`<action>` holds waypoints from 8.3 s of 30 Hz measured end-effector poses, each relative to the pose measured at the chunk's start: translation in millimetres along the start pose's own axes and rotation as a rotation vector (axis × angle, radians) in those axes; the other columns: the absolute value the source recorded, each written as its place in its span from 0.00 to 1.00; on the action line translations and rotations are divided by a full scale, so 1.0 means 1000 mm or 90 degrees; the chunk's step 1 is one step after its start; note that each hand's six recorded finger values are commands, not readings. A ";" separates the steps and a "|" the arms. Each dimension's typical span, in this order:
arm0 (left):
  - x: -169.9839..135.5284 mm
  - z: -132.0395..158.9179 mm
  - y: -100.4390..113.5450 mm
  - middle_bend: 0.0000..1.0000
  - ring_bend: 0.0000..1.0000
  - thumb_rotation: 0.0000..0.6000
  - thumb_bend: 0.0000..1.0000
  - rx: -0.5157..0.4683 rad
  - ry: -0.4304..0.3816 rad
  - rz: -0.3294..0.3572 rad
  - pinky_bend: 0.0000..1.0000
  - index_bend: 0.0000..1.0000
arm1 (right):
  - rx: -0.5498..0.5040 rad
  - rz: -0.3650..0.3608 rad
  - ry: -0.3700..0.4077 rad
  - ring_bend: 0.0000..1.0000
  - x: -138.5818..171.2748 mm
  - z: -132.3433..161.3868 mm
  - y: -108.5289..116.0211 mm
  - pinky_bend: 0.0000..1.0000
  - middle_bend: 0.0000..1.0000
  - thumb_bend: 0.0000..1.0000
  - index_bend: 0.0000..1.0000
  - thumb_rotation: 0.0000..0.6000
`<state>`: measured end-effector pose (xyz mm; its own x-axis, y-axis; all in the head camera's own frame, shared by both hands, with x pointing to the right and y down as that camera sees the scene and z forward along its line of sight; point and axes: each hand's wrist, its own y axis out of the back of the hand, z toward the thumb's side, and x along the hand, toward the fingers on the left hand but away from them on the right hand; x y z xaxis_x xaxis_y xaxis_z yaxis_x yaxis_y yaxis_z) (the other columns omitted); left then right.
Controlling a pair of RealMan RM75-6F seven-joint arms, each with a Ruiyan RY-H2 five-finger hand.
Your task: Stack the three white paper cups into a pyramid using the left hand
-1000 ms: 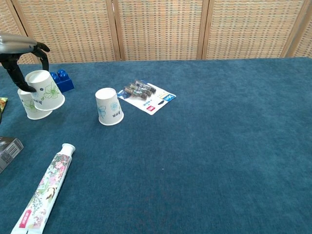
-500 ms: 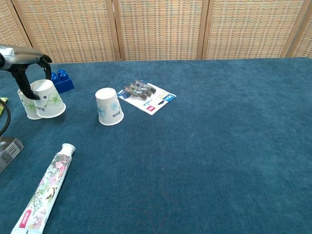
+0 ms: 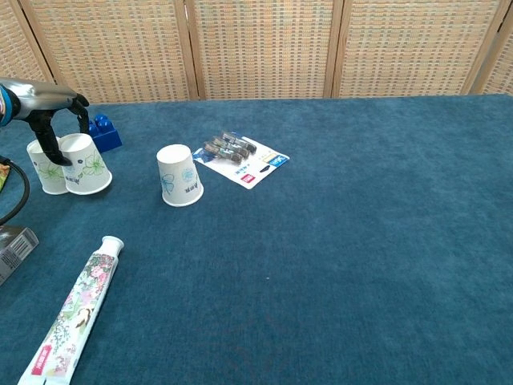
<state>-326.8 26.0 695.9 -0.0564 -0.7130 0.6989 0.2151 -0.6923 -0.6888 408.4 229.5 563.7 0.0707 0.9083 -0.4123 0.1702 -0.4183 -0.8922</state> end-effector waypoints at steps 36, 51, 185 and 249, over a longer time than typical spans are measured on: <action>-0.047 0.000 0.049 0.00 0.00 1.00 0.25 -0.031 -0.068 0.002 0.00 0.12 | -0.004 -0.013 0.008 0.00 -0.001 0.003 0.003 0.00 0.00 0.14 0.00 1.00; -0.051 0.078 0.041 0.00 0.00 1.00 0.25 -0.025 -0.126 0.030 0.00 0.13 | -0.024 -0.007 0.017 0.00 -0.007 0.004 0.003 0.00 0.00 0.14 0.00 1.00; -0.017 -0.041 0.061 0.00 0.00 1.00 0.25 -0.011 0.059 -0.007 0.00 0.44 | -0.025 0.001 0.016 0.00 -0.008 0.003 0.000 0.00 0.00 0.14 0.00 1.00; -0.210 -0.063 -0.067 0.00 0.00 1.00 0.25 -0.131 -0.085 0.275 0.00 0.05 | 0.024 -0.035 0.033 0.00 -0.002 0.019 0.001 0.00 0.00 0.14 0.00 1.00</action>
<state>-390.7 215.6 583.3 0.1232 -0.9286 0.3500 -0.0070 -0.3535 -0.9354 390.1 226.8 560.6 0.1135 0.9285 -0.3536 0.1379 -0.3672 -0.9199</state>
